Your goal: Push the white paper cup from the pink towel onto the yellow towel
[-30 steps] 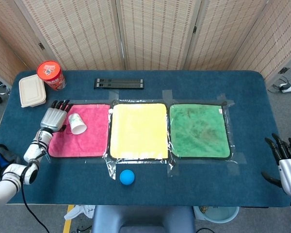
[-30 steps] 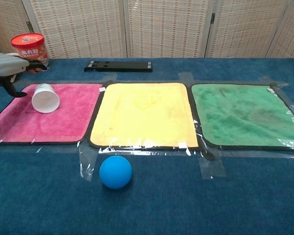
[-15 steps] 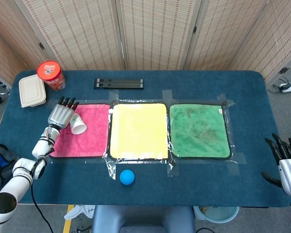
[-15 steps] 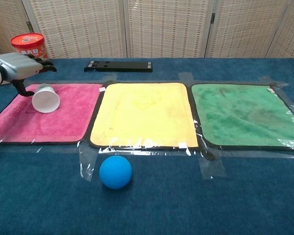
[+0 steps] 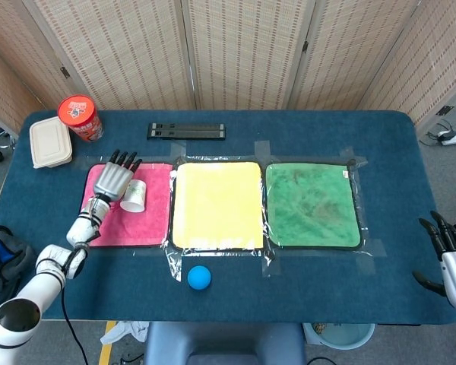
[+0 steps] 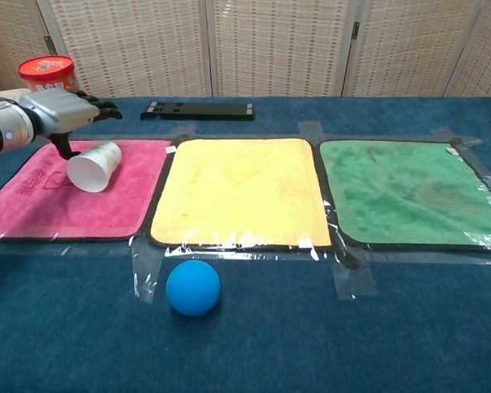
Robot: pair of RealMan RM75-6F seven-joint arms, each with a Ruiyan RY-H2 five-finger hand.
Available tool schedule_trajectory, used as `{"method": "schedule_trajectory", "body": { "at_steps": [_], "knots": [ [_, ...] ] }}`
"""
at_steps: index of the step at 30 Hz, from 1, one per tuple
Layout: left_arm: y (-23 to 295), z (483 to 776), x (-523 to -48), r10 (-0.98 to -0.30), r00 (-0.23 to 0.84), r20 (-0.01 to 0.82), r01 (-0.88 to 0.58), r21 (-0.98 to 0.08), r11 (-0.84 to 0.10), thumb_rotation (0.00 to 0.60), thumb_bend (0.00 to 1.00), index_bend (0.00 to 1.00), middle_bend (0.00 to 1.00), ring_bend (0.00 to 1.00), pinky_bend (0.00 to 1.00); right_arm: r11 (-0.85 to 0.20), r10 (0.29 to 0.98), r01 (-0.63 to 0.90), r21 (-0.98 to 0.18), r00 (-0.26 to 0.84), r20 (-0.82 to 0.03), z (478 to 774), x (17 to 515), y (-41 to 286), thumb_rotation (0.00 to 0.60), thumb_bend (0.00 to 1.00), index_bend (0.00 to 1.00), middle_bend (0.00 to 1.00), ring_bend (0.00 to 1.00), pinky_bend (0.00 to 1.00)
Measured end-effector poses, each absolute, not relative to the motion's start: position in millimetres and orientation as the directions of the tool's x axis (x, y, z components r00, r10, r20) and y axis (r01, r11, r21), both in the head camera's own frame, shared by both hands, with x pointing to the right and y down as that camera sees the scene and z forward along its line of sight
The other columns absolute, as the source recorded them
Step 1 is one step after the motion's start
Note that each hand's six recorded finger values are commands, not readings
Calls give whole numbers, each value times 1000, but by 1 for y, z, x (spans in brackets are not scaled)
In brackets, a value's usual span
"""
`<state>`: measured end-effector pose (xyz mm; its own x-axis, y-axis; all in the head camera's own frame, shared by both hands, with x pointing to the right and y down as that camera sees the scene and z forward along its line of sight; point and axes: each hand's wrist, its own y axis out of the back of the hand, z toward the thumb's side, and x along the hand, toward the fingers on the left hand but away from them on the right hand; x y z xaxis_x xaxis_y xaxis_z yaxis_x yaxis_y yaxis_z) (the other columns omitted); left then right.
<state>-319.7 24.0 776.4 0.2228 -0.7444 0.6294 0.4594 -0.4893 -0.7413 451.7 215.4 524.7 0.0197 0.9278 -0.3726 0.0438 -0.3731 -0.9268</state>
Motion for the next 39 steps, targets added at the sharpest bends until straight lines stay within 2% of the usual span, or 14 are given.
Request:
{"method": "schedule_trajectory", "body": {
  "at_steps": [9,23,30,35,39],
  "knots": [
    [32,776,-277,-725,294,623,403,-769,-497,600,386,0,0,0,1,-377,926,52,-925,16,-376,526,456,217,600,142,110,65,140,37],
    [47,756,-219,-704,415,576,325,-817,-477,600,385,0,0,0,1,-373,928,65,-925,10,-373,526,463,219,600,143,110,65,143,37],
    [37,750,-226,-739,385,554,348,-828,-440,600,387,0,0,0,2,-374,927,71,-925,8,-374,527,467,220,600,142,110,65,144,37],
    [25,752,-242,-761,341,551,447,-808,-385,600,387,0,0,0,1,-374,927,75,-924,4,-374,526,469,222,600,142,111,65,143,37],
    [20,757,-257,-771,293,565,490,-781,-387,600,387,0,0,0,1,-372,928,76,-925,-2,-373,525,472,224,600,142,110,65,145,37]
  ]
}}
